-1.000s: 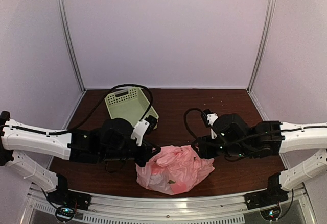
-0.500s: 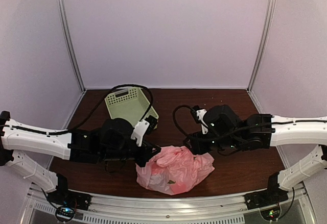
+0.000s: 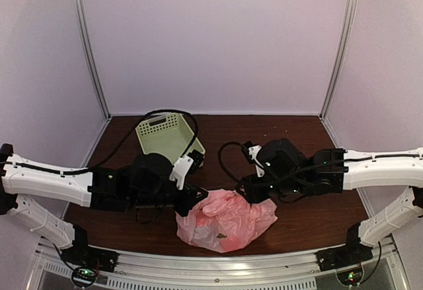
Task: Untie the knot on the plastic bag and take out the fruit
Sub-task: Untie the bag handles from the takeout bag, then pick up the bag handles from the takeout bag.
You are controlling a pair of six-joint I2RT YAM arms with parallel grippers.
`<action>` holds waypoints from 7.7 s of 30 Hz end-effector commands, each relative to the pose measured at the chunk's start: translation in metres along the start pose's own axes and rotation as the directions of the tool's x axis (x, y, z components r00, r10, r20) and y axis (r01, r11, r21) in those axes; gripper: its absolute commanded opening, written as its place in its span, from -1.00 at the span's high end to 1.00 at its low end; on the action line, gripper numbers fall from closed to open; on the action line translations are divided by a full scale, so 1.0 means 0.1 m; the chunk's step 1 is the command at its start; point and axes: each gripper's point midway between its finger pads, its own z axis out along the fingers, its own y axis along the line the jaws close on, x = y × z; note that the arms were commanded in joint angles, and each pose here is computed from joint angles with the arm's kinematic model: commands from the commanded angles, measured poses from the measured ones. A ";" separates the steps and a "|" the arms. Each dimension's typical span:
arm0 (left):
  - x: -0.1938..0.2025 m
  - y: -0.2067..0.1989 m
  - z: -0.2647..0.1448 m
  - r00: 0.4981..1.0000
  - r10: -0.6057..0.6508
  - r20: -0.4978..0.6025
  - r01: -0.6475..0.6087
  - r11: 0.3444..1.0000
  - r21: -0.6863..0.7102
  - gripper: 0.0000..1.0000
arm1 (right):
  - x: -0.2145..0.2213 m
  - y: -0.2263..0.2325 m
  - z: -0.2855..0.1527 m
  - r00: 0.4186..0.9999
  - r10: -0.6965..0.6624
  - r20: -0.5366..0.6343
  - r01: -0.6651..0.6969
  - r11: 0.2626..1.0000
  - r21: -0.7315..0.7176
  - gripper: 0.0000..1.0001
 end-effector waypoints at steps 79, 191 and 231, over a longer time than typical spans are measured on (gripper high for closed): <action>-0.50 -0.27 0.21 0.995 0.019 -0.103 -0.008 0.994 0.111 -0.22 | 0.08 -0.61 -0.31 0.964 0.208 0.166 -0.222 0.972 0.072 1.00; -0.65 0.21 -0.21 0.974 -0.156 0.164 0.135 0.982 0.130 1.00 | -0.61 -0.64 0.07 1.000 0.005 0.004 -0.006 0.981 0.193 -0.55; -1.16 0.39 -0.44 0.936 -0.042 0.350 0.036 0.999 0.022 1.00 | -1.08 -1.17 -0.62 0.964 0.168 0.209 -0.209 0.959 0.193 -0.09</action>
